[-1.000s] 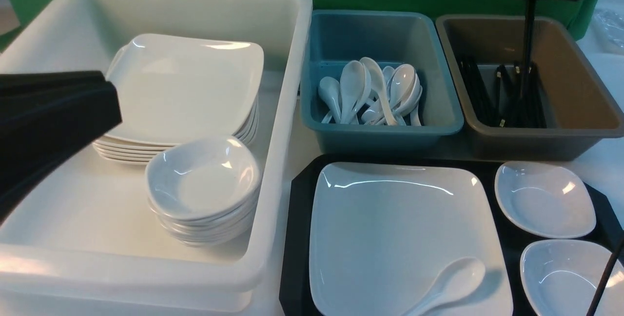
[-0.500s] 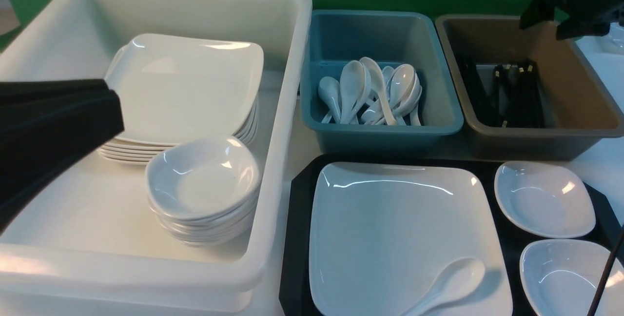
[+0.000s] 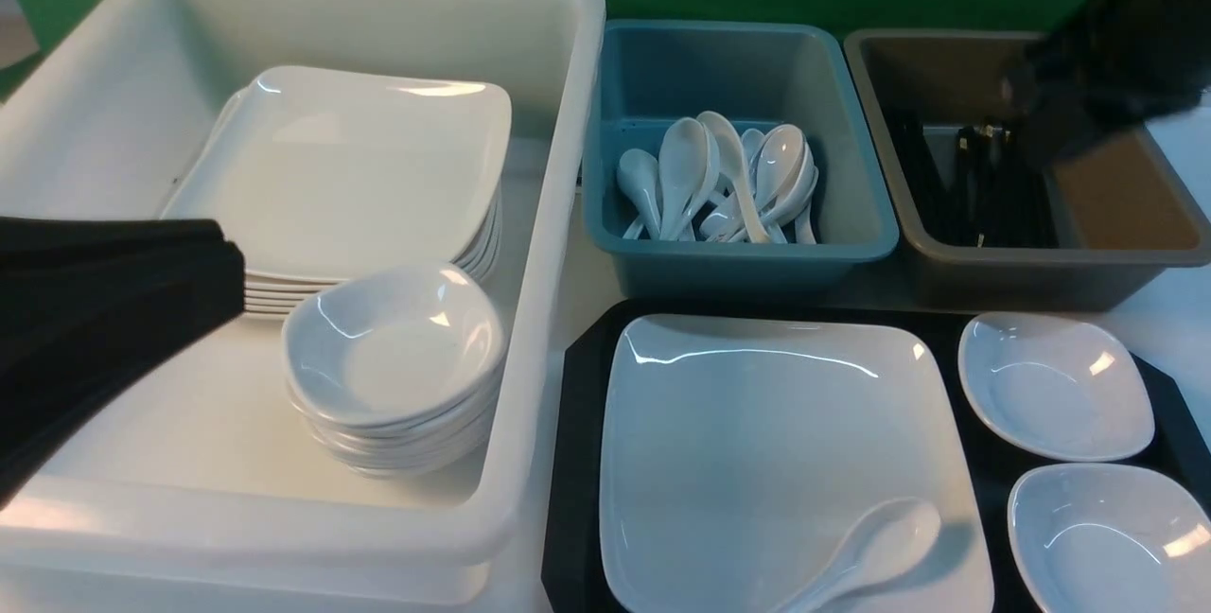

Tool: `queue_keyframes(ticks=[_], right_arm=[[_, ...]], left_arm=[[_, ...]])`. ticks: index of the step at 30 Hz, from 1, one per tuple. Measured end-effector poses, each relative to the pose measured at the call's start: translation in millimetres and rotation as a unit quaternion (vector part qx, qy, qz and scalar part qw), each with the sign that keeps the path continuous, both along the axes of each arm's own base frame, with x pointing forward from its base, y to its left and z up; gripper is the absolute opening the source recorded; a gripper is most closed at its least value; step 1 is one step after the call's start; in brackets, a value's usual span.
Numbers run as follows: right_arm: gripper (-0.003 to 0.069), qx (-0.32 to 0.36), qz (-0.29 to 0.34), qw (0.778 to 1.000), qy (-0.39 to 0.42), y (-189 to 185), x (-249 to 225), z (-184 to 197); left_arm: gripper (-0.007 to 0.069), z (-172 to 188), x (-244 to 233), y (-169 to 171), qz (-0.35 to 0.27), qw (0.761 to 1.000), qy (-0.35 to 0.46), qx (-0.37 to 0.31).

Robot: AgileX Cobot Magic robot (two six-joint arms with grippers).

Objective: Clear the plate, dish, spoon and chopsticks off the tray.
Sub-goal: Use the right arm to grab a small plate from the dinner plate

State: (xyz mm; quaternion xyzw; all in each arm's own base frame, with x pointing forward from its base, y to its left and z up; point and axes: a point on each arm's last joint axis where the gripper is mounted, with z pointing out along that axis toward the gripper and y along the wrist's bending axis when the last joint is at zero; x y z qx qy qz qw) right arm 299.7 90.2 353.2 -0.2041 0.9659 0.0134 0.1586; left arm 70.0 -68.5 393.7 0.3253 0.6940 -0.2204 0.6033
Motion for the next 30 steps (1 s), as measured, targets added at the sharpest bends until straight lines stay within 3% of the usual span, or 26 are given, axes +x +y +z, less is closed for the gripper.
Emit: queue_keyframes(ticks=[5, 10, 12, 24, 30], right_arm=[[0.0353, -0.044, 0.064, 0.995, 0.062, 10, -82, -61], [0.0546, -0.066, 0.082, 0.991, 0.077, 5, -109, -118], [0.0578, -0.072, 0.082, 0.991, 0.077, 2, -112, -134], [0.0568, -0.147, 0.111, 0.977, 0.107, 1, -95, -189], [0.0387, -0.155, 0.115, 0.974, 0.117, 2, -92, -197]], left_arm=[[0.0020, 0, 0, 0, 0.000, 1.000, -0.003, 0.003], [0.0020, 0, 0, 0, 0.000, 1.000, -0.003, 0.003], [0.0020, 0, 0, 0, 0.000, 1.000, -0.002, 0.003], [0.0020, -1, 0, 0, -0.002, 1.000, 0.001, 0.006], [0.0020, -1, 0, 0, -0.002, 1.000, 0.003, 0.008]])
